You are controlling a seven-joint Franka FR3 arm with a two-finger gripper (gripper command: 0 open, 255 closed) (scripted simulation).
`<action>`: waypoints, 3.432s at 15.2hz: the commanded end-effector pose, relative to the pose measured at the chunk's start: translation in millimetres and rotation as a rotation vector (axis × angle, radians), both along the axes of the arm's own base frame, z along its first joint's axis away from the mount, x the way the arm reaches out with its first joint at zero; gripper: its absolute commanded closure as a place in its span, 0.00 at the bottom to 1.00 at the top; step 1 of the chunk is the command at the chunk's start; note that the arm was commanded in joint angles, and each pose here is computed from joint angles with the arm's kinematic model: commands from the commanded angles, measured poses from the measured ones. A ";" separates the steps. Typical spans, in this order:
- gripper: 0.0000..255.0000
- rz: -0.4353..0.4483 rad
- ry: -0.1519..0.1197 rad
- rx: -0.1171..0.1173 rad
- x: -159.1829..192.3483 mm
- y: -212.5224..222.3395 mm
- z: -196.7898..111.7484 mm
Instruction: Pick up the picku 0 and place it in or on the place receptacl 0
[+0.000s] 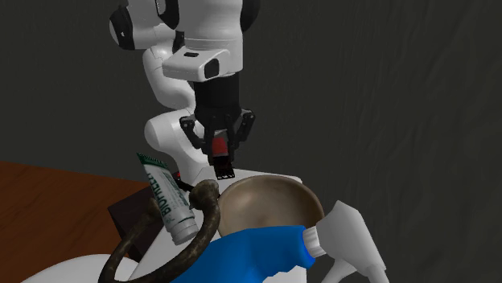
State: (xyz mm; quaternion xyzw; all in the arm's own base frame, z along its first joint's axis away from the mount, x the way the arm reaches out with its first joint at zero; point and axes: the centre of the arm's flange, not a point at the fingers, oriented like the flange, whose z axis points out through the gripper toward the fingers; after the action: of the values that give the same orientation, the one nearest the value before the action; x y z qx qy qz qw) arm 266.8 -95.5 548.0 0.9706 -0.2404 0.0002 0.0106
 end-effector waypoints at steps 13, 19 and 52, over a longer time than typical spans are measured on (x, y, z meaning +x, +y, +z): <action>1.00 0.000 0.000 0.000 12.7 -3.0 69.3; 1.00 0.000 0.000 0.000 89.7 -21.2 72.7; 0.00 0.000 0.000 0.000 148.5 -35.2 -1.3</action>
State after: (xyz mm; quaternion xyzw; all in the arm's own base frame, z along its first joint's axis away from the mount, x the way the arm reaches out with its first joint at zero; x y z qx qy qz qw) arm 415.2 -130.7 546.8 0.9706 -0.2405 0.0000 0.0106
